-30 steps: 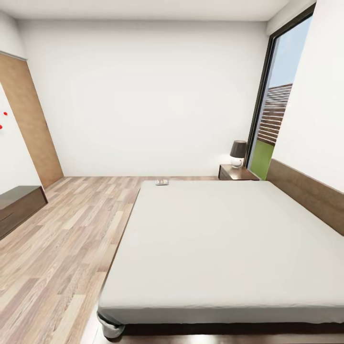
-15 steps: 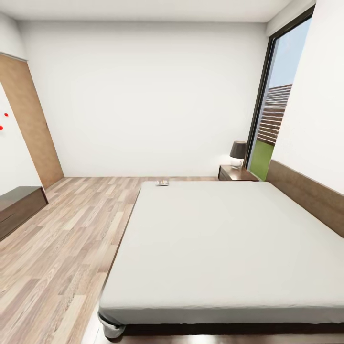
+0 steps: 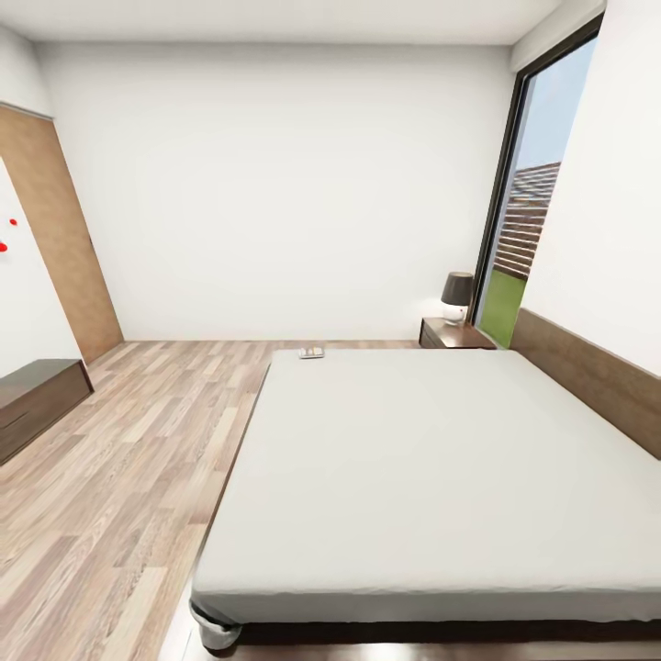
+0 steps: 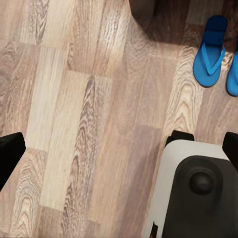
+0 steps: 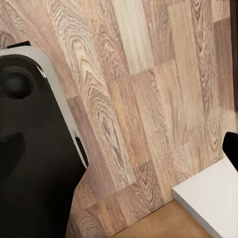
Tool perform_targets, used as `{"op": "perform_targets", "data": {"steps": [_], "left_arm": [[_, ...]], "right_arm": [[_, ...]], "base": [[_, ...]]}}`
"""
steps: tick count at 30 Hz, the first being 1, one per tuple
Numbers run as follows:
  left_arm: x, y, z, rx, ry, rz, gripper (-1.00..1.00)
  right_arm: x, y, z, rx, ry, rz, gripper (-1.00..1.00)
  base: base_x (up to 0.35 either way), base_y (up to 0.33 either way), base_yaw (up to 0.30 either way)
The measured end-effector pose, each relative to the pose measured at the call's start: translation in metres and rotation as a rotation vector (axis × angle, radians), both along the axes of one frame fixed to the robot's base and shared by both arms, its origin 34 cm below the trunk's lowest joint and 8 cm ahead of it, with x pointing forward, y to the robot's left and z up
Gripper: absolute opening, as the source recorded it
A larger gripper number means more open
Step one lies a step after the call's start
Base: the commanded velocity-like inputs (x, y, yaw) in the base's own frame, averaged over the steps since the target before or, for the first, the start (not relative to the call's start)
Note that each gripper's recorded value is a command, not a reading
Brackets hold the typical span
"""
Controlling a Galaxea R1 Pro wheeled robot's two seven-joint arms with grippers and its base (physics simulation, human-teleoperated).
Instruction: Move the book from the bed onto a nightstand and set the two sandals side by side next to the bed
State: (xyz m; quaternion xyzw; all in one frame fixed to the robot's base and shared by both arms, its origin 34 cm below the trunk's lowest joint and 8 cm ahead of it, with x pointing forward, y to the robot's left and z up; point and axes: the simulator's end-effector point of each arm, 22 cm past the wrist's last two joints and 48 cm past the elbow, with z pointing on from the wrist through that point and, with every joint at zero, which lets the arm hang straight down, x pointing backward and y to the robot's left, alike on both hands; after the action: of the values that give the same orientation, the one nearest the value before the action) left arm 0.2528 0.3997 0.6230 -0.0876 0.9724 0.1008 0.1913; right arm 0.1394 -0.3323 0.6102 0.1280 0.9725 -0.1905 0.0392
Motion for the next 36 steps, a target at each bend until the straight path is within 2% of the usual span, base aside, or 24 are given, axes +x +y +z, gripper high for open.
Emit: {"op": "perform_targets", "data": {"steps": [24, 36], "left_arm": [[-0.011, 0.001, 0.018, -0.001, 0.001, 0.015, 1.0], [-0.016, -0.001, 0.021, -0.003, 0.008, 0.014, 1.0]], "right_arm": [[0.018, -0.014, 0.02, -0.004, -0.059, 0.035, 1.0], [0.017, -0.02, 0.024, -0.011, -0.061, 0.037, 1.0]], "base": [[0.0, 0.0, 0.004], [0.0, 0.0, 0.144]]}}
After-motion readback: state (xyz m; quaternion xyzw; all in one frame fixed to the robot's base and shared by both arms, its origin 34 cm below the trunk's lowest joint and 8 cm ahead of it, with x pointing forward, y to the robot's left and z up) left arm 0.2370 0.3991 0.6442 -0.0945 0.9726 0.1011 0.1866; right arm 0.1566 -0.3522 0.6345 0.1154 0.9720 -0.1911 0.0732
